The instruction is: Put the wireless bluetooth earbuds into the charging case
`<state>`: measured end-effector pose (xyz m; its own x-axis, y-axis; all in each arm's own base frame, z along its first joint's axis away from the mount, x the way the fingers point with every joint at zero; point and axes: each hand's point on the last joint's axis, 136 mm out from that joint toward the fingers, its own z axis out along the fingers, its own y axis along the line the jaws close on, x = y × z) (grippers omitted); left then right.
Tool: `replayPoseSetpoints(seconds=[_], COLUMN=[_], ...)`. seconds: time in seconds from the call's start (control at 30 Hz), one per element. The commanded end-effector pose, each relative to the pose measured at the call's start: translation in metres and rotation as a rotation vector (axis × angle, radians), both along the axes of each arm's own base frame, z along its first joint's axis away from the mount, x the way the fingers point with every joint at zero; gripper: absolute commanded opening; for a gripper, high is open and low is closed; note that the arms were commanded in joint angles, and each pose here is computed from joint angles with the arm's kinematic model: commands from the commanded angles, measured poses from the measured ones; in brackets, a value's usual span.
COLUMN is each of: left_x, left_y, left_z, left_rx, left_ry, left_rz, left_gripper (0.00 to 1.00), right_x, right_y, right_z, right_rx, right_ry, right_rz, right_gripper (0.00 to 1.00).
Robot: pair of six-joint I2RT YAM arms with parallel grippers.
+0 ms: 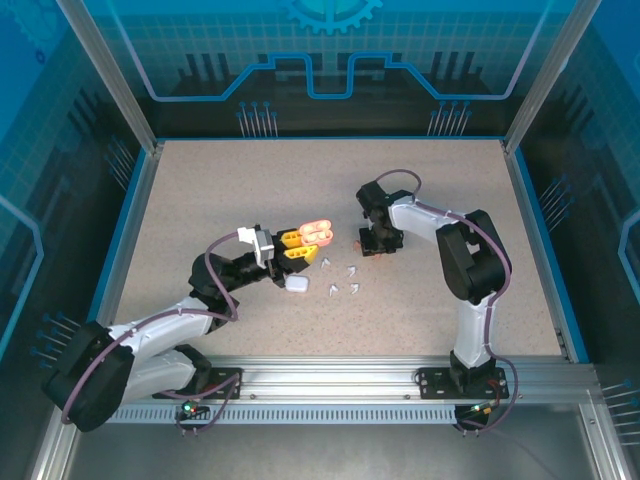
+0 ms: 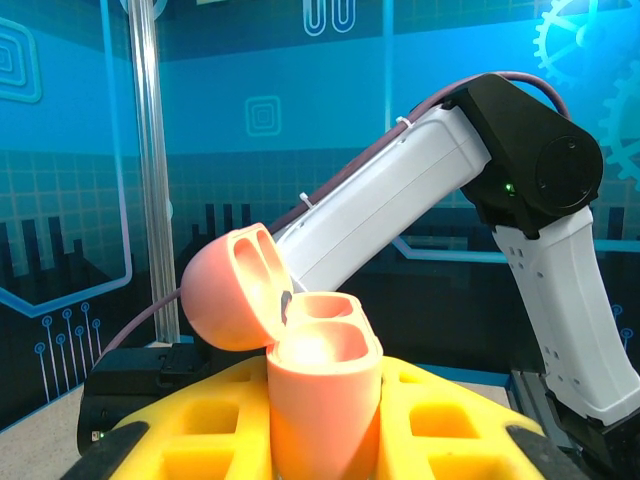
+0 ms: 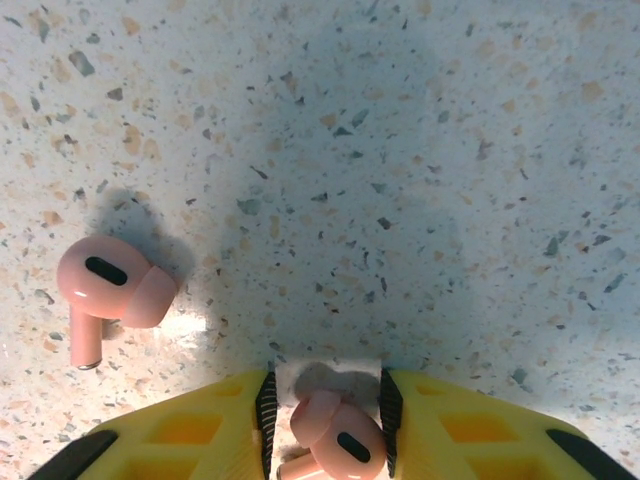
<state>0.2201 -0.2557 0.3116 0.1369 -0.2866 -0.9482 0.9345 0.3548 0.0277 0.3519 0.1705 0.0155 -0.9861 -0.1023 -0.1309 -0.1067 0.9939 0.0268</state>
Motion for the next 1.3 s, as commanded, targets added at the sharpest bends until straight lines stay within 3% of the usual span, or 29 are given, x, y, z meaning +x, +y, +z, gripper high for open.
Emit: replayPoseSetpoints(seconds=[0.0,0.43,0.73,1.0,1.27], left_x=[-0.004,-0.002,0.002,0.008,0.014], left_y=[0.002,0.002,0.002,-0.001,-0.007], left_z=[0.004,0.003,-0.006,-0.021,-0.032], left_rx=[-0.005,-0.002,0.017,0.035,0.036], left_ry=[-0.038,-0.032,0.003,0.082,0.148], left_rz=[0.017,0.021,0.032,0.031,0.006], left_gripper=[0.00,0.00,0.00,0.00,0.00], right_x=[-0.018,-0.022,-0.015,-0.014,-0.039], right_y=[-0.001,-0.002,0.001,0.006,0.032], right_z=[-0.004,-0.003,0.026,0.090,0.181], right_rx=[-0.029,-0.021,0.021,0.063,0.095], right_ry=[0.057,0.059,-0.059,-0.247,-0.549], right_rz=[0.025,0.046,0.081,0.193,0.511], right_gripper=[0.35,0.27,0.26,0.25,0.25])
